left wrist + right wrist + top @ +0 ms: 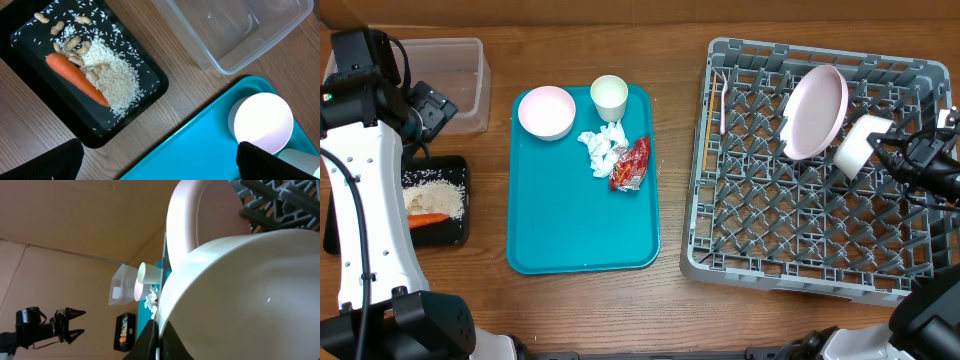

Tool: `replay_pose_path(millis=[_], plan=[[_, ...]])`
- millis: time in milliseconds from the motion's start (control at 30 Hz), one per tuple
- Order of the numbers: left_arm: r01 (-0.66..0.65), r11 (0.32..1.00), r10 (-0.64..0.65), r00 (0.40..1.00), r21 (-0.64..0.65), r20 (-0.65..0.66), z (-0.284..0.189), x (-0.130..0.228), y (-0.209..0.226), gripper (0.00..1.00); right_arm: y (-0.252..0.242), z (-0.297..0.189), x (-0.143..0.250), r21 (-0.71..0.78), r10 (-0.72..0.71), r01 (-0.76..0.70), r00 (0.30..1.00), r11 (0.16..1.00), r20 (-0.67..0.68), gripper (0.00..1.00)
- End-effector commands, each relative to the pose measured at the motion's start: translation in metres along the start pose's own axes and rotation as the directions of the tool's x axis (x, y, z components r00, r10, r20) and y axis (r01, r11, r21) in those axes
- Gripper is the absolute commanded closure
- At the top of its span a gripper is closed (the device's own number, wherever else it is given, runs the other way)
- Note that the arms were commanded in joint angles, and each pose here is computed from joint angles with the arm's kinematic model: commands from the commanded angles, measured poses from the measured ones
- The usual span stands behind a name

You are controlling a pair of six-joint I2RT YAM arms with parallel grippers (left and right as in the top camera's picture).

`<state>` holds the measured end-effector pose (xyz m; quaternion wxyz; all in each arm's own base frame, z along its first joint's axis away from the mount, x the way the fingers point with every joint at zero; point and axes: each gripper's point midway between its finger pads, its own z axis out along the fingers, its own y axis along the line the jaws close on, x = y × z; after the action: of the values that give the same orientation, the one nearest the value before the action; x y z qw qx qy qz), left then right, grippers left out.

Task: Sort waste into correct bins and load items into the dishwasher rack
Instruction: 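Lower the white bowl into the rack's lower right and open the right gripper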

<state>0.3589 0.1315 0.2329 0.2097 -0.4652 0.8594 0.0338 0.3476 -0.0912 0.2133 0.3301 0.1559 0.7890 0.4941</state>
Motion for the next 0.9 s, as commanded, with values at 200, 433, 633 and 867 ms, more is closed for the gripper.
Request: replay_pose_path(millis=[200,433,633,867], plan=[[-0.008,1.0,0.008,1.0,-0.012,0.003,0.002,0.0,0.001,0.0,-0.026,0.009,0.003,0.014,0.027,-0.027,0.999,1.0,-0.021,0.96],[-0.008,1.0,0.008,1.0,-0.012,0.003,0.002,0.0,0.001,0.0,-0.04,0.009,0.003,0.05,0.061,-0.06,0.998,0.997,-0.026,0.96],[-0.008,1.0,0.008,1.0,-0.012,0.003,0.002,0.0,0.001,0.0,-0.072,0.004,0.006,0.241,0.237,-0.229,0.972,0.943,-0.003,0.96],[-0.008,1.0,0.008,1.0,-0.012,0.003,0.002,0.0,0.001,0.0,-0.076,-0.009,-0.007,0.366,0.313,-0.316,0.947,0.875,0.07,0.96]])
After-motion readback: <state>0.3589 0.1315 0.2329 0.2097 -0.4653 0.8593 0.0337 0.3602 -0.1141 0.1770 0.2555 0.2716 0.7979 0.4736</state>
